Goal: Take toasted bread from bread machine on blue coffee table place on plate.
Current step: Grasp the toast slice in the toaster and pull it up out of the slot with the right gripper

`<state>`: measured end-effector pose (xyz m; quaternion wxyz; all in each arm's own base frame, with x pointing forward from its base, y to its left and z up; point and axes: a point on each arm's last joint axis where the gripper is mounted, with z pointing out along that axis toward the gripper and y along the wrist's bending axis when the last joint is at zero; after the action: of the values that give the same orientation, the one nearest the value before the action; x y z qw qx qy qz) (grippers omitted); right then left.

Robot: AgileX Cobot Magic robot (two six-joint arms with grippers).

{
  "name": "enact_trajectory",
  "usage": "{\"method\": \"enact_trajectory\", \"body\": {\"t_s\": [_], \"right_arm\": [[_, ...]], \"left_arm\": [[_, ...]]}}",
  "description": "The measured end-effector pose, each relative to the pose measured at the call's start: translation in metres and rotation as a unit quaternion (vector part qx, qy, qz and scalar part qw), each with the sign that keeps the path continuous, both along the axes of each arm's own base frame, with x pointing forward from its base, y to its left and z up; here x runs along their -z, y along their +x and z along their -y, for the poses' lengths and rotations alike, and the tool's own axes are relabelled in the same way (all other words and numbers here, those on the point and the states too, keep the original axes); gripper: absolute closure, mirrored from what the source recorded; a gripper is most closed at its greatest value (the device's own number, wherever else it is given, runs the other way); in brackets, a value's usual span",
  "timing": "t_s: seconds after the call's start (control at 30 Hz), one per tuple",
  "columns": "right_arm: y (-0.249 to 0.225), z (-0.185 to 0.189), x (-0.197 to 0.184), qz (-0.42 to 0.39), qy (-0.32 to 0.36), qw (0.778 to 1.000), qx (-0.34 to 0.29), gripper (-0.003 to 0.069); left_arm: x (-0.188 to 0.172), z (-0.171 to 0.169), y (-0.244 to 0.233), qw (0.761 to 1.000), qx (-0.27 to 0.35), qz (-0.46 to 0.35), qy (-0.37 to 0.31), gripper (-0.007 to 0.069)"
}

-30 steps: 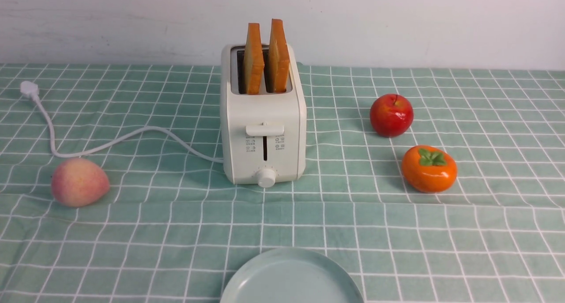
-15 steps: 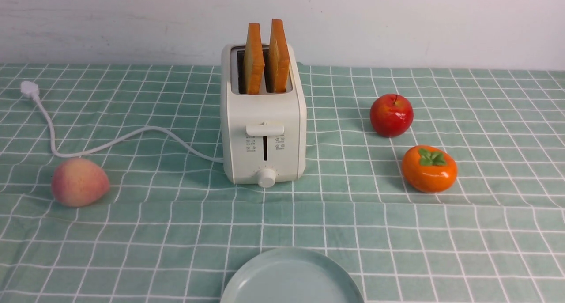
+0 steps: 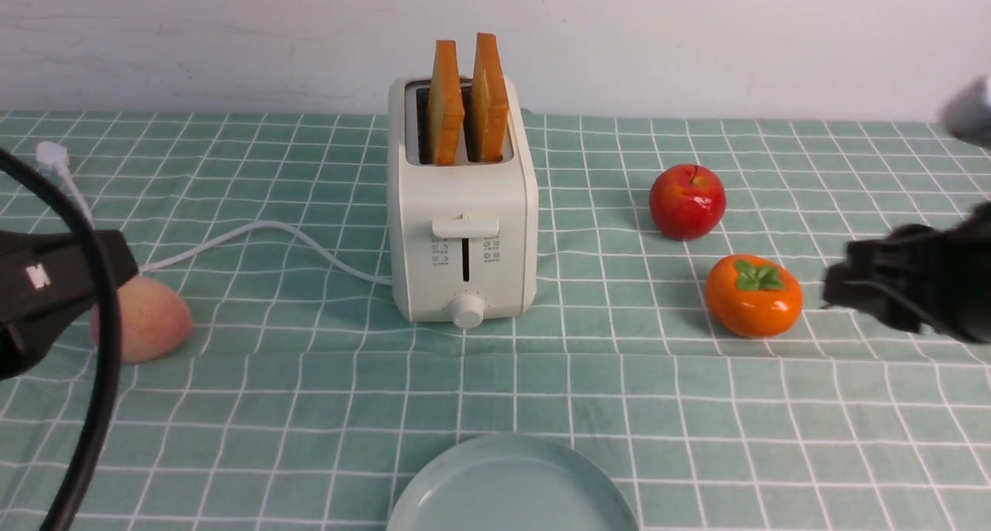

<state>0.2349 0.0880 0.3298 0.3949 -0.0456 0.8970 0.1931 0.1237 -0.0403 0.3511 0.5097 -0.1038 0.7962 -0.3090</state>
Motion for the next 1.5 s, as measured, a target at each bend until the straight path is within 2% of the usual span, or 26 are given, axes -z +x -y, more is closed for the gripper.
{"method": "enact_trajectory", "body": {"t_s": [0.07, 0.2, 0.23, 0.3, 0.43, 0.7, 1.07, 1.27, 1.37, 1.5], "right_arm": [[0.022, -0.022, -0.006, 0.011, -0.005, 0.999, -0.047, 0.0415], [0.069, -0.055, -0.016, 0.023, 0.019, 0.997, -0.075, 0.0386], [0.071, -0.057, -0.017, 0.023, 0.024, 0.997, -0.075, 0.0380], [0.111, -0.076, -0.023, 0.029, 0.055, 0.995, -0.073, 0.0335], [0.157, -0.099, -0.024, 0.037, 0.100, 0.992, -0.070, 0.0265], [0.204, -0.120, -0.008, 0.047, 0.121, 0.989, -0.074, 0.0238], [0.216, -0.129, 0.017, 0.012, 0.159, 0.985, -0.067, 0.0238], [0.218, -0.131, 0.022, 0.017, 0.156, 0.985, -0.077, 0.0239], [0.220, -0.132, 0.025, 0.025, 0.149, 0.985, -0.084, 0.0273], [0.220, -0.133, 0.024, 0.031, 0.147, 0.984, -0.091, 0.0398]], "left_arm": [[0.001, 0.002, 0.000, 1.000, 0.009, -0.008, -0.008, 0.0387], [0.001, 0.003, -0.001, 1.000, 0.016, -0.009, -0.002, 0.0387], [0.001, 0.003, -0.001, 1.000, 0.017, -0.008, -0.001, 0.0387], [0.002, 0.004, -0.001, 1.000, 0.022, -0.010, 0.000, 0.0387], [0.002, 0.004, -0.001, 1.000, 0.025, -0.009, 0.005, 0.0387], [0.004, 0.005, -0.003, 0.999, 0.033, -0.020, 0.007, 0.0387], [0.005, 0.006, -0.003, 0.999, 0.037, -0.024, 0.008, 0.0387], [0.005, 0.006, -0.003, 0.999, 0.037, -0.025, 0.008, 0.0387], [0.005, 0.006, -0.003, 0.999, 0.037, -0.025, 0.008, 0.0387], [0.005, 0.006, -0.003, 0.999, 0.037, -0.025, 0.008, 0.0387]]}}
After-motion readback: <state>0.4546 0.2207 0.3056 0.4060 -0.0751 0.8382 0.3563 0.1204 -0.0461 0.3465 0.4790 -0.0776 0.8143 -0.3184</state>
